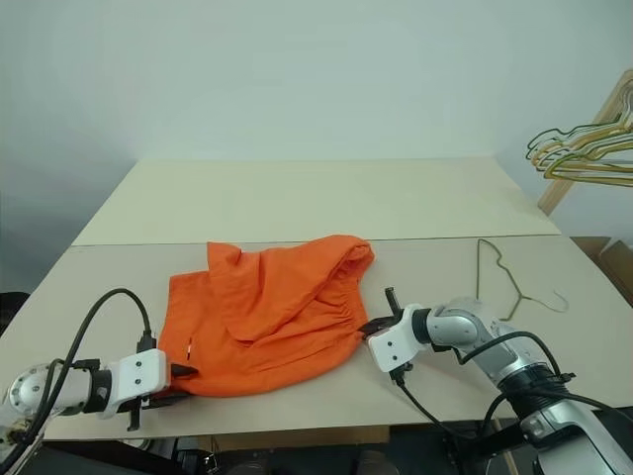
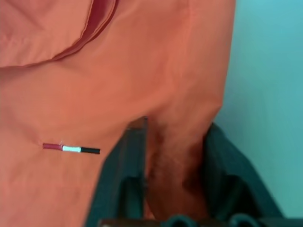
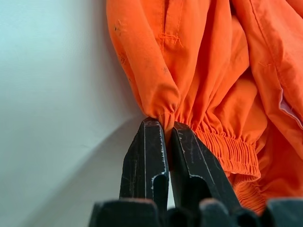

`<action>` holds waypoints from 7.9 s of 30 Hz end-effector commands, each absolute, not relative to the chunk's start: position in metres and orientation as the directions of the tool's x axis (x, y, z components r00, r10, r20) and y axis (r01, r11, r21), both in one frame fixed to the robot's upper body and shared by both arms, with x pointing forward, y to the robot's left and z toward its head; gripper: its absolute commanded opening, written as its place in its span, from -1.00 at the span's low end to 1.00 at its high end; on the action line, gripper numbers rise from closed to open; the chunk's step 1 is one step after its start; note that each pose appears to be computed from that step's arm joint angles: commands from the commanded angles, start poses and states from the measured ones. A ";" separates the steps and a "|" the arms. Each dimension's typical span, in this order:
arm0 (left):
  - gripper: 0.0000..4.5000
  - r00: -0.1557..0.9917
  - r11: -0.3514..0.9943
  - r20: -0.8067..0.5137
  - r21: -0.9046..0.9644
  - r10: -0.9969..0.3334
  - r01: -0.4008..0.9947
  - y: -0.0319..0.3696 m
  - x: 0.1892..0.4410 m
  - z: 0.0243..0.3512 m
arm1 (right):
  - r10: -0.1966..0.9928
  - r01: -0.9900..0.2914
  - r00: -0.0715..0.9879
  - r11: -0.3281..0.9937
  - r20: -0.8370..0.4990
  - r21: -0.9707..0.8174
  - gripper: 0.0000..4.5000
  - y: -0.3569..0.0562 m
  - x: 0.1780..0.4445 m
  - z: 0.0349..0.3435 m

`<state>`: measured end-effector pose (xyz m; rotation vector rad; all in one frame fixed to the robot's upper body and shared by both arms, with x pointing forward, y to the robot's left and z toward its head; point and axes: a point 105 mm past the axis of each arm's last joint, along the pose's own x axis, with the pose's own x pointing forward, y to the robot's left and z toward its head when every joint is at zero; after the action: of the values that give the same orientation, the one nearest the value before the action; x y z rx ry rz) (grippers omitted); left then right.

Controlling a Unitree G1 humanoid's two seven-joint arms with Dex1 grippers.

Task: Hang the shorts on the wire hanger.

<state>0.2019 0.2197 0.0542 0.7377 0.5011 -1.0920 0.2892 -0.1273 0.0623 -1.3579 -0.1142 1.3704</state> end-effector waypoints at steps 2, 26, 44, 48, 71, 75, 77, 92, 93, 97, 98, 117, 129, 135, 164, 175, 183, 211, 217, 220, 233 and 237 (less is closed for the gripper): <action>-1.00 0.411 0.268 -0.678 0.312 -0.609 0.911 0.220 0.205 0.060 | 0.727 -0.607 0.351 -0.303 -0.591 -0.734 -1.00 -0.132 0.289 0.080; -1.00 0.887 0.795 0.365 0.607 -0.281 0.002 0.212 0.376 0.302 | 0.553 -0.301 0.833 0.479 0.017 -0.824 -1.00 -0.137 0.415 0.269; -1.00 0.803 0.568 -0.025 0.693 -0.595 0.443 0.219 0.263 0.240 | 0.795 -0.229 0.604 0.226 0.044 -0.947 -1.00 -0.091 0.357 0.211; -1.00 0.682 0.403 -0.468 0.565 -0.562 0.720 0.225 0.227 0.136 | 0.834 -0.400 0.485 -0.057 -0.265 -0.915 -1.00 -0.090 0.327 0.135; -1.00 0.314 0.148 -0.742 0.284 -0.592 0.947 0.195 0.146 0.076 | 0.635 -0.645 0.138 -0.525 -0.760 -0.555 -1.00 -0.146 0.258 0.086; -0.70 0.340 0.152 -0.745 0.312 -0.574 0.938 0.199 0.152 0.074 | 0.617 -0.667 0.130 -0.525 -0.776 -0.529 -0.58 -0.149 0.255 0.090; -0.43 0.335 0.141 -0.749 0.313 -0.572 0.939 0.201 0.152 0.076 | 0.610 -0.687 0.126 -0.515 -0.782 -0.512 -0.28 -0.154 0.253 0.092; 0.98 0.592 0.505 -0.249 0.336 -0.767 0.795 0.187 0.193 0.174 | 0.559 -0.672 0.740 0.630 -0.373 -0.388 1.00 -0.223 0.316 0.169; 0.98 0.605 0.523 -0.200 0.345 -0.770 0.779 0.183 0.199 0.179 | 0.498 -0.613 0.784 0.712 -0.370 -0.342 1.00 -0.232 0.321 0.167; 0.98 0.572 0.515 -0.132 0.308 -0.810 0.800 0.164 0.206 0.186 | 0.258 -0.346 0.876 0.925 -0.408 -0.156 1.00 -0.260 0.334 0.156; 0.98 0.561 0.504 -0.134 0.307 -0.817 0.807 0.160 0.206 0.185 | 0.210 -0.285 0.877 0.952 -0.433 -0.115 1.00 -0.265 0.336 0.152; 0.98 0.441 0.393 -0.130 0.282 -0.888 0.875 0.127 0.206 0.179 | -0.135 0.150 0.815 0.988 -0.563 -0.021 1.00 -0.295 0.372 0.089; 0.98 0.435 0.381 -0.140 0.298 -0.889 0.875 0.123 0.204 0.174 | -0.042 0.116 0.695 0.992 -0.718 0.054 1.00 -0.284 0.365 0.053; 1.00 0.416 0.365 -0.132 0.294 -0.900 0.883 0.119 0.201 0.175 | -0.054 0.162 0.639 0.985 -0.767 0.066 0.45 -0.286 0.359 0.031; 1.00 0.738 0.733 0.123 -0.093 -0.663 0.674 0.124 0.283 0.202 | 0.273 -0.284 0.959 0.904 -0.080 -0.320 -0.99 -0.161 0.365 0.168; 1.00 0.763 0.583 0.418 -0.492 -0.493 0.646 0.125 0.325 0.261 | 0.609 -0.442 0.756 0.745 0.241 -0.499 -0.99 -0.060 0.316 0.190; 1.00 0.748 0.525 0.439 -0.533 -0.498 0.663 0.121 0.327 0.265 | 0.640 -0.457 0.717 0.730 0.276 -0.508 -0.99 -0.050 0.309 0.192; -1.00 0.772 0.718 0.405 -0.315 -0.490 0.621 0.114 0.333 0.246 | 0.676 -0.468 0.698 0.681 0.237 -0.563 0.08 -0.051 0.306 0.181; -1.00 0.704 0.713 0.454 -0.188 -0.547 0.675 0.127 0.323 0.258 | 0.751 -0.733 0.649 0.660 0.122 -0.167 0.53 -0.076 0.296 0.175; -1.00 0.578 0.605 0.518 -0.138 -0.631 0.784 0.135 0.303 0.273 | 0.871 -0.870 0.492 0.491 -0.001 0.041 0.53 -0.092 0.281 0.174; -1.00 0.208 0.206 0.647 -0.081 -0.733 0.975 0.152 0.255 0.302 | 0.995 -0.933 0.027 0.061 -0.101 0.355 0.53 -0.101 0.263 0.174; -1.00 0.203 0.188 0.642 -0.093 -0.740 0.978 0.146 0.254 0.297 | 0.998 -0.937 -0.007 0.016 -0.064 0.348 0.53 -0.086 0.267 0.181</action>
<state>0.2607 0.1503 0.2924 -0.5605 -0.5004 -1.2462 0.2656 -0.0891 0.1713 0.2461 0.3733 1.5261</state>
